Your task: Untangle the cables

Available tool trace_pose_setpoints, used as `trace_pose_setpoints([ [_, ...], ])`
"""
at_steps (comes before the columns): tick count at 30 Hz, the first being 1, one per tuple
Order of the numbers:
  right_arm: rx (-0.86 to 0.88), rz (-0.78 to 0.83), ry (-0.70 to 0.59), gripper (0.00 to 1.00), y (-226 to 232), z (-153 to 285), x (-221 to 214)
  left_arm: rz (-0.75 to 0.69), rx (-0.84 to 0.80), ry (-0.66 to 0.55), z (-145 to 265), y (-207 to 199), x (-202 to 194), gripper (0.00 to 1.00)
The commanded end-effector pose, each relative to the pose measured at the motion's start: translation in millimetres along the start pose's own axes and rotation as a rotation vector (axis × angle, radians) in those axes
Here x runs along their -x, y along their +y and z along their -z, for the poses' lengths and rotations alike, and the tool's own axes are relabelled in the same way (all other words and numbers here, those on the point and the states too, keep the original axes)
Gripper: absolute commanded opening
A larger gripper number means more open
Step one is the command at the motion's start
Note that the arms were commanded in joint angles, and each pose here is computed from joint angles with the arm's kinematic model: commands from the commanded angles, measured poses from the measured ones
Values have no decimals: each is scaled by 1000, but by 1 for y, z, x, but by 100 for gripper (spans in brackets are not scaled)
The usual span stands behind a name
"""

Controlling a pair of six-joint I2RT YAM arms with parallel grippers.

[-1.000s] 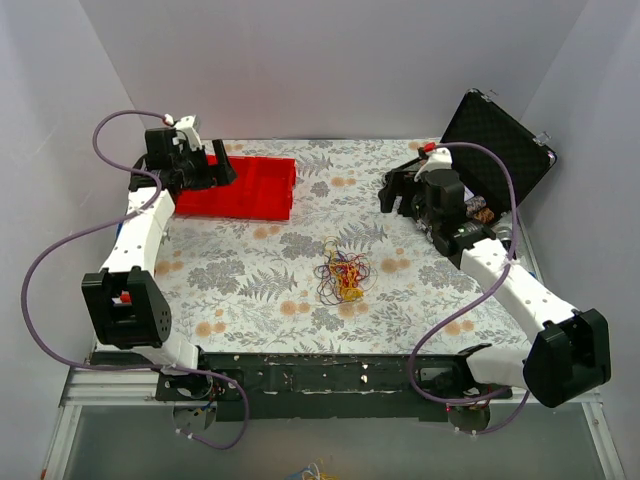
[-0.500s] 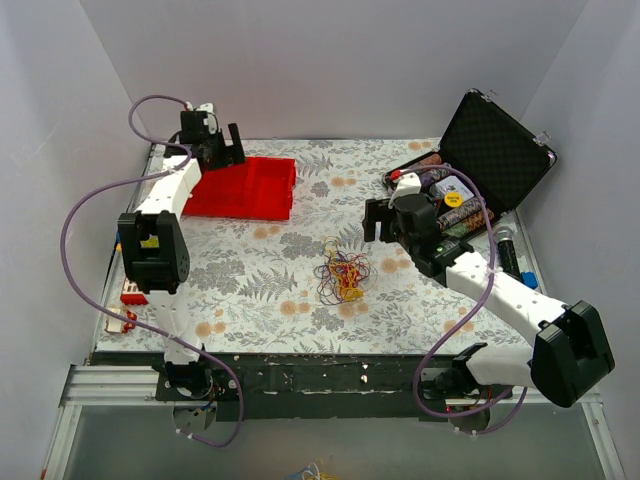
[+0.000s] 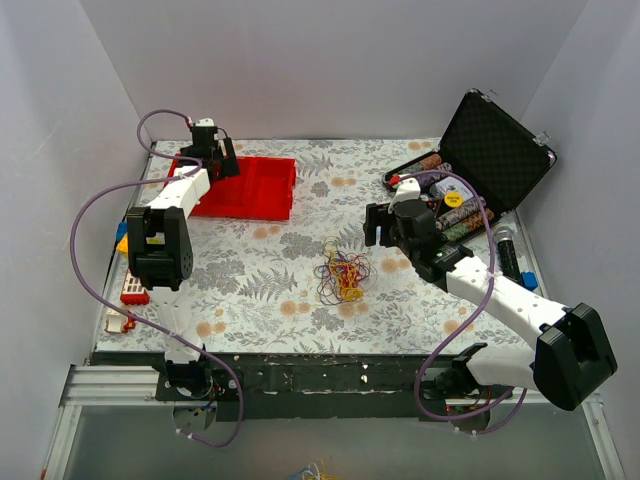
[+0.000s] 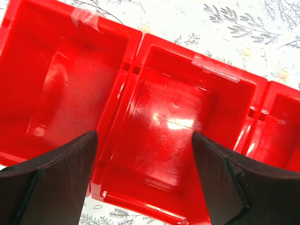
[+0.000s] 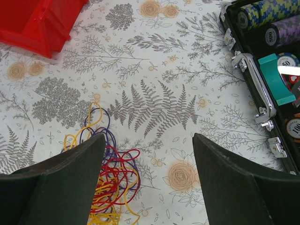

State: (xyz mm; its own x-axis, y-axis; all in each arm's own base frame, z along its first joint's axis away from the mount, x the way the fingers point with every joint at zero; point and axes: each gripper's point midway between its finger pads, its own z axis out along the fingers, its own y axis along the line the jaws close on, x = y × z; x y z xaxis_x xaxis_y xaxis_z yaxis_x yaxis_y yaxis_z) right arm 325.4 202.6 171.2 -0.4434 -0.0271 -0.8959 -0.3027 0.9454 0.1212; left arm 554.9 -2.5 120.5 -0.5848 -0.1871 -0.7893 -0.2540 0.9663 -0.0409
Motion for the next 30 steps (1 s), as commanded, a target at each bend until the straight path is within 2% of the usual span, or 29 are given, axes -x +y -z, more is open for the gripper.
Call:
trace_pose_setpoints([
  [1, 27, -6, -31, 83, 7, -2, 4, 10, 79, -133, 18, 16, 44, 82],
  [11, 32, -10, -39, 82, 7, 1, 5, -24, 186, -95, -10, 35, 21, 82],
  [16, 28, -7, -47, 82, 5, 2, 7, -59, 154, -45, -23, 31, -2, 78],
  [19, 25, -8, -51, 81, 5, 4, 8, -78, 115, -20, -26, 26, -12, 70],
  [26, -15, -29, -58, 79, -2, 5, 10, -100, 25, 12, -10, 9, -28, 43],
  [30, -22, -39, -54, 77, -4, 5, 7, -99, -11, 43, 9, -8, -52, 41],
])
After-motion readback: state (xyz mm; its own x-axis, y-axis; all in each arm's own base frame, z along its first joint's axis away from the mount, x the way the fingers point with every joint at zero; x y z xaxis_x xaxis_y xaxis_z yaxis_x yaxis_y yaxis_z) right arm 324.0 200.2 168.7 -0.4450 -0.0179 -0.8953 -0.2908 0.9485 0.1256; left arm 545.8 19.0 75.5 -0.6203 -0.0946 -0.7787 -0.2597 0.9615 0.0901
